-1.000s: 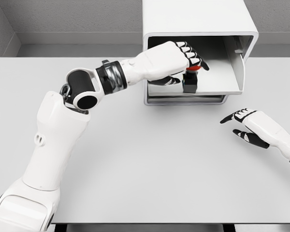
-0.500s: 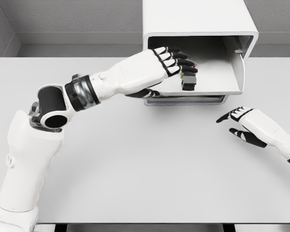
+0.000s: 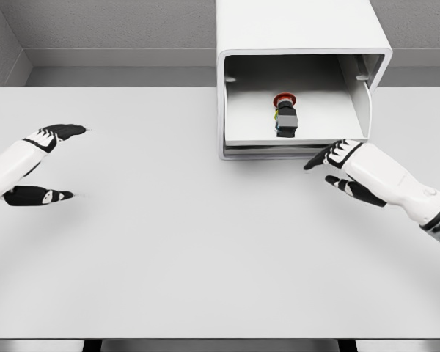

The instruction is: Slide open multi-storey tabletop storage cabinets and put open load switch and slide close multi-storey tabletop storage cabinets

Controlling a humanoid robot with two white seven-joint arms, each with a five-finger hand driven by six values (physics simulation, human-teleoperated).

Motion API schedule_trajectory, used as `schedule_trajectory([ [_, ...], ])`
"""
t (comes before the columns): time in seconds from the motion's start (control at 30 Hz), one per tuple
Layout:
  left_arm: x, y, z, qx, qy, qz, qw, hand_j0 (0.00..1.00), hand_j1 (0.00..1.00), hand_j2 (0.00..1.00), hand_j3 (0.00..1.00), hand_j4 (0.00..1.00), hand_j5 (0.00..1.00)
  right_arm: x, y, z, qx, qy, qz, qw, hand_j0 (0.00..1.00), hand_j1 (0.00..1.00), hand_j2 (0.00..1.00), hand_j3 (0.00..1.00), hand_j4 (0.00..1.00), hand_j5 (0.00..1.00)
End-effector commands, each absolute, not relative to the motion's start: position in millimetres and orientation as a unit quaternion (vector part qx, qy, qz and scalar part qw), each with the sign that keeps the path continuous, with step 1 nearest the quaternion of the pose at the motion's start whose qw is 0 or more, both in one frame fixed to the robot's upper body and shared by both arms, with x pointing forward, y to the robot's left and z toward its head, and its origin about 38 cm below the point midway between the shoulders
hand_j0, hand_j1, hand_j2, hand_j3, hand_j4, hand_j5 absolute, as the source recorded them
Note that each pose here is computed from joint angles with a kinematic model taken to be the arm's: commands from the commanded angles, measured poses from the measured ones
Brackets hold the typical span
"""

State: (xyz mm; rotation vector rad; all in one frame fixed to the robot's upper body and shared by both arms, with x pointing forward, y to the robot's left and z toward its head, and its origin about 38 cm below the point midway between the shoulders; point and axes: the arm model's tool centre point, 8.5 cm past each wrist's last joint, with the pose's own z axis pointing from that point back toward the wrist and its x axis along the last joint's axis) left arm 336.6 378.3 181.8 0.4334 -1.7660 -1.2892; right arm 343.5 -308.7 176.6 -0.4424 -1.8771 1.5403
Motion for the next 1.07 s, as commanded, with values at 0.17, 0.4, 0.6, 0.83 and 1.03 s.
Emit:
schedule_trajectory([
  [0.17, 337, 392, 171, 0.174, -0.708, -0.501, 0.466, 1.0, 1.0, 1.0, 1.0, 1.0, 1.0, 355, -312, 170, -0.173, -0.718, 0.578, 0.346, 0.63, 0.63, 0.63, 0.63, 0.63, 0.63],
  [0.4, 337, 393, 170, 0.175, -0.708, -0.5, 0.467, 1.0, 1.0, 1.0, 1.0, 1.0, 1.0, 371, -312, 164, -0.176, -0.715, 0.575, 0.355, 0.63, 0.63, 0.63, 0.63, 0.63, 0.63],
  [0.6, 337, 393, 170, 0.174, -0.708, -0.5, 0.467, 1.0, 1.0, 1.0, 1.0, 1.0, 1.0, 392, -312, 164, -0.178, -0.713, 0.574, 0.362, 0.64, 0.64, 0.64, 0.64, 0.64, 0.64],
  [0.83, 337, 392, 169, 0.177, -0.703, -0.506, 0.468, 1.0, 1.0, 1.0, 1.0, 1.0, 1.0, 388, -347, 173, -0.205, -0.69, 0.587, 0.37, 0.64, 0.64, 0.64, 0.64, 0.64, 0.64],
  [1.03, 337, 391, 168, 0.178, -0.701, -0.507, 0.468, 1.0, 1.0, 1.0, 1.0, 1.0, 1.0, 368, -410, 185, -0.258, -0.663, 0.576, 0.404, 0.65, 0.65, 0.65, 0.65, 0.65, 0.65],
])
